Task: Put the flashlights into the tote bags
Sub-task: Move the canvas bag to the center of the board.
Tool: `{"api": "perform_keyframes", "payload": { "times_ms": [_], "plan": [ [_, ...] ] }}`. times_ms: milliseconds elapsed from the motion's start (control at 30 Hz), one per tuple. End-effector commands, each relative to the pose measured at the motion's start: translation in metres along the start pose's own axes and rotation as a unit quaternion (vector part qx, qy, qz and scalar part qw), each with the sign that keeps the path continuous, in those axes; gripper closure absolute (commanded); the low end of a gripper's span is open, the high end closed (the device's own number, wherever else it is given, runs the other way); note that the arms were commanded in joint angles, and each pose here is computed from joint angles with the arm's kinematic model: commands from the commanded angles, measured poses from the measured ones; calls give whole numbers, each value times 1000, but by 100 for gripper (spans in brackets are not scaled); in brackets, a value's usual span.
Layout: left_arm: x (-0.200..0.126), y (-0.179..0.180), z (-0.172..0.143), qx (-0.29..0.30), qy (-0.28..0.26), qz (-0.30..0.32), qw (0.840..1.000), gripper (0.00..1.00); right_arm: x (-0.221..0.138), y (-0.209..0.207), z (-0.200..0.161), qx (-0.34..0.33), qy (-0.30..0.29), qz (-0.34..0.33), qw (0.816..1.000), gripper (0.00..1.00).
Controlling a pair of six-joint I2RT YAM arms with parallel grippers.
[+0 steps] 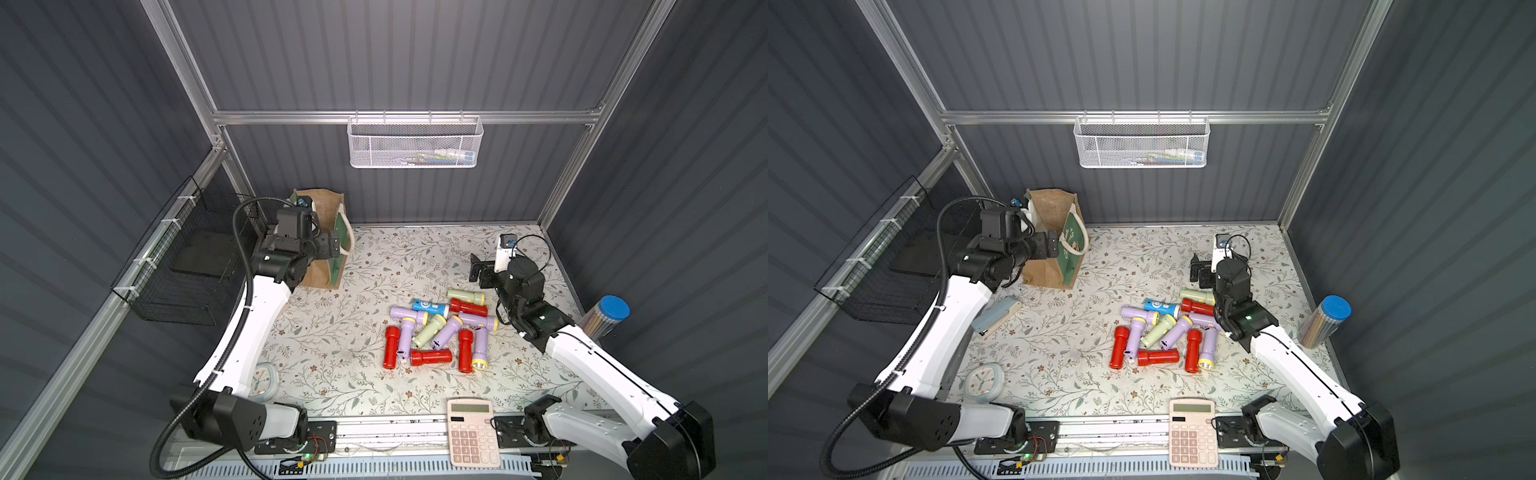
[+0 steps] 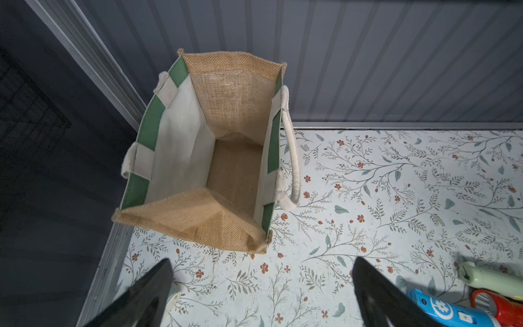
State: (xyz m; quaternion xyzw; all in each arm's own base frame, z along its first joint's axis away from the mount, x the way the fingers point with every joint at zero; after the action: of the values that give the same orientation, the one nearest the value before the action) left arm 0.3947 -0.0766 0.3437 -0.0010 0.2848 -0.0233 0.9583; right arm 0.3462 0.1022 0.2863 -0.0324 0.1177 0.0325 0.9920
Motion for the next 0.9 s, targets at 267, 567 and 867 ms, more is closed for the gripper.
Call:
{"api": "perform_keyframes", "payload": {
  "times_ms": [267,567,867],
  "plan": [
    [89,-8,4,66,105,34,992,2,-5,14,-6,-18,37,47,998,1],
    [160,-13,-21,94,171,52,979,4,-11,3,-28,-28,74,25,997,1],
    [189,-27,-51,73,202,17,976,65,-13,-5,-37,-14,91,11,996,1]
  ]
}}
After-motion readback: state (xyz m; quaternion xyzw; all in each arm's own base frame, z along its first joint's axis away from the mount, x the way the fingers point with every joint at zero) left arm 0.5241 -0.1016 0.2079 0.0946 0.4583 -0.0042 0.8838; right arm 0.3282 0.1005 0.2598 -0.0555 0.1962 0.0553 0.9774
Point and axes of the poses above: each gripper's point midway between its finger pads, its own x axis out along the fingers, its own y axis along the line the jaws close on, z = x × y, the point moved 2 cm from there along -x, back along the fingers, and after that the axes turned 2 degrees about -x, right-handed, at the moved point
